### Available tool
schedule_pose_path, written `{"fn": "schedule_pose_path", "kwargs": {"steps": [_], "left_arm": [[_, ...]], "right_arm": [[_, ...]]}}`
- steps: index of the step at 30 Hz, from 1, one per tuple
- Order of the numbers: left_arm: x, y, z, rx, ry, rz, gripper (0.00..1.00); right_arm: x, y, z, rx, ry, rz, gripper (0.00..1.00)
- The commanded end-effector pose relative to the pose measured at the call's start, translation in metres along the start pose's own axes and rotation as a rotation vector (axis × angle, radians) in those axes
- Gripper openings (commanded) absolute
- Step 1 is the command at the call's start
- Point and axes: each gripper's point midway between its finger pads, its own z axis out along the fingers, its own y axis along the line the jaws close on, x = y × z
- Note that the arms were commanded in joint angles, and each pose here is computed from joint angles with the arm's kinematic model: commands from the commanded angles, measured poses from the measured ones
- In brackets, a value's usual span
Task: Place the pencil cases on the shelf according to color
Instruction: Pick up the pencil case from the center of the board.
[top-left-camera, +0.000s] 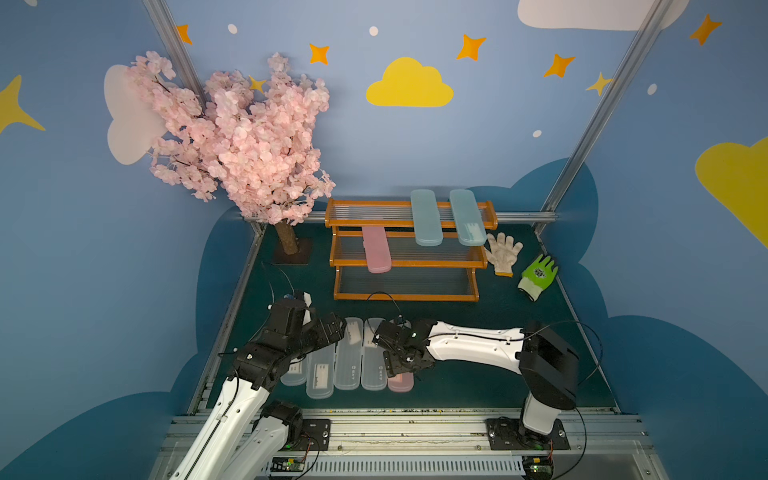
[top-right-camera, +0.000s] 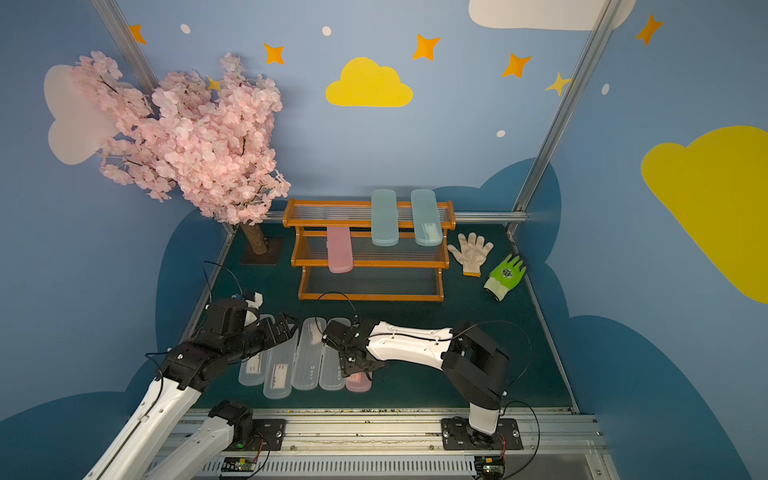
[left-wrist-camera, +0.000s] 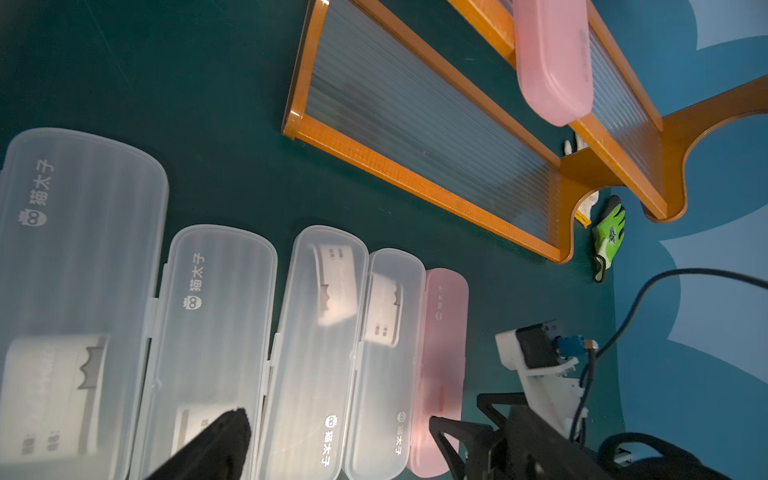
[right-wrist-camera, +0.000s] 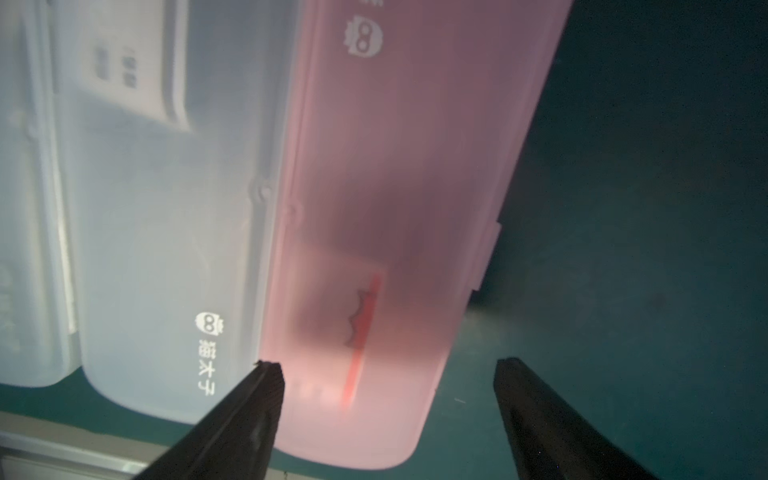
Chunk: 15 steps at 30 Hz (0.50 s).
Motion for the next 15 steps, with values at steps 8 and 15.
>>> {"fn": "schedule_pose_path", "kwargs": {"steps": [8, 15], "left_arm": [[0.000, -0.009, 0.003, 0.009, -0.011, 0.012, 1.00], [0.000, -0.012, 0.007, 0.008, -0.010, 0.020, 1.00]], "right_arm": [[0.009, -0.022, 0.015, 0.115, 0.047, 0.037, 0.86], [0.018, -0.056, -0.007, 0.081, -0.017, 0.046, 0.87]]}}
